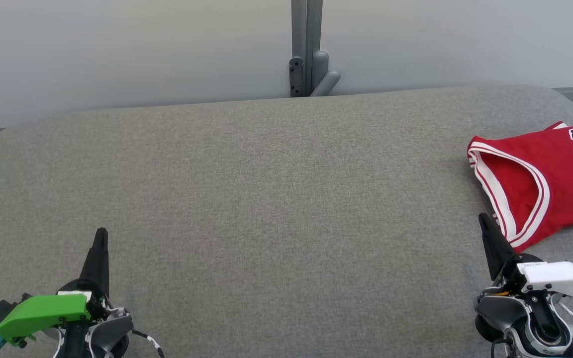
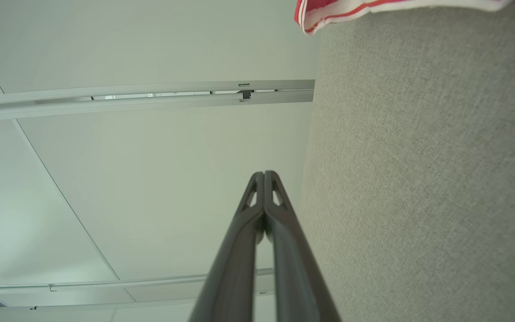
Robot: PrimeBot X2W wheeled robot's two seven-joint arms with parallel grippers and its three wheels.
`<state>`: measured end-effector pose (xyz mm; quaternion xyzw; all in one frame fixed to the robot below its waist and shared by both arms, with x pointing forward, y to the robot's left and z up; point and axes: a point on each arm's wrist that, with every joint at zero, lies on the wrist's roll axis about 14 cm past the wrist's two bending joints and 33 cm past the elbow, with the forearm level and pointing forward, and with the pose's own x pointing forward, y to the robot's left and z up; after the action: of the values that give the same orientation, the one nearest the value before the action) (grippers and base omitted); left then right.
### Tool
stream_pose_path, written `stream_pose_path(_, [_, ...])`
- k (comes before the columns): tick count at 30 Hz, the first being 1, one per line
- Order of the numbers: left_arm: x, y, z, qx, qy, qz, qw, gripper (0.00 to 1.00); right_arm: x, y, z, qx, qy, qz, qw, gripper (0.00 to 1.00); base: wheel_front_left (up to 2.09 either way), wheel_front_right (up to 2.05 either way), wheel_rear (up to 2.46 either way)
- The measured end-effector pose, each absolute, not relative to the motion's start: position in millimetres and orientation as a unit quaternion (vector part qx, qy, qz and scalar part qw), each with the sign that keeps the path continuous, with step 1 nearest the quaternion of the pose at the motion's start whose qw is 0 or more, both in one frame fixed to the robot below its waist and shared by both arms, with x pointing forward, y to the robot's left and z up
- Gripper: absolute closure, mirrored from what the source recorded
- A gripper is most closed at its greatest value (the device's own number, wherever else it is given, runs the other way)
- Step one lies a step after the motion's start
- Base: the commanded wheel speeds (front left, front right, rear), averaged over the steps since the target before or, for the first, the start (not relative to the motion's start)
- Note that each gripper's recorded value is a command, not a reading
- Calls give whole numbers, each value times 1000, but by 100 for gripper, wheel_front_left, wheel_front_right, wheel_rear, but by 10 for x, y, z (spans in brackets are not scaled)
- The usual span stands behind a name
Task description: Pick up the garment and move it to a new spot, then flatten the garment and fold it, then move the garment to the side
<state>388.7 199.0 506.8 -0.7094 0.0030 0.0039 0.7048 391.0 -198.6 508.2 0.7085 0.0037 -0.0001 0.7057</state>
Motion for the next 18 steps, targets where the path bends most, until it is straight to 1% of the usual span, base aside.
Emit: stream_pose_path(18, [3887, 1991, 5068, -709, 3, 4, 705, 100, 3910, -1986, 5082, 709, 4, 0, 706, 100, 0, 0, 0])
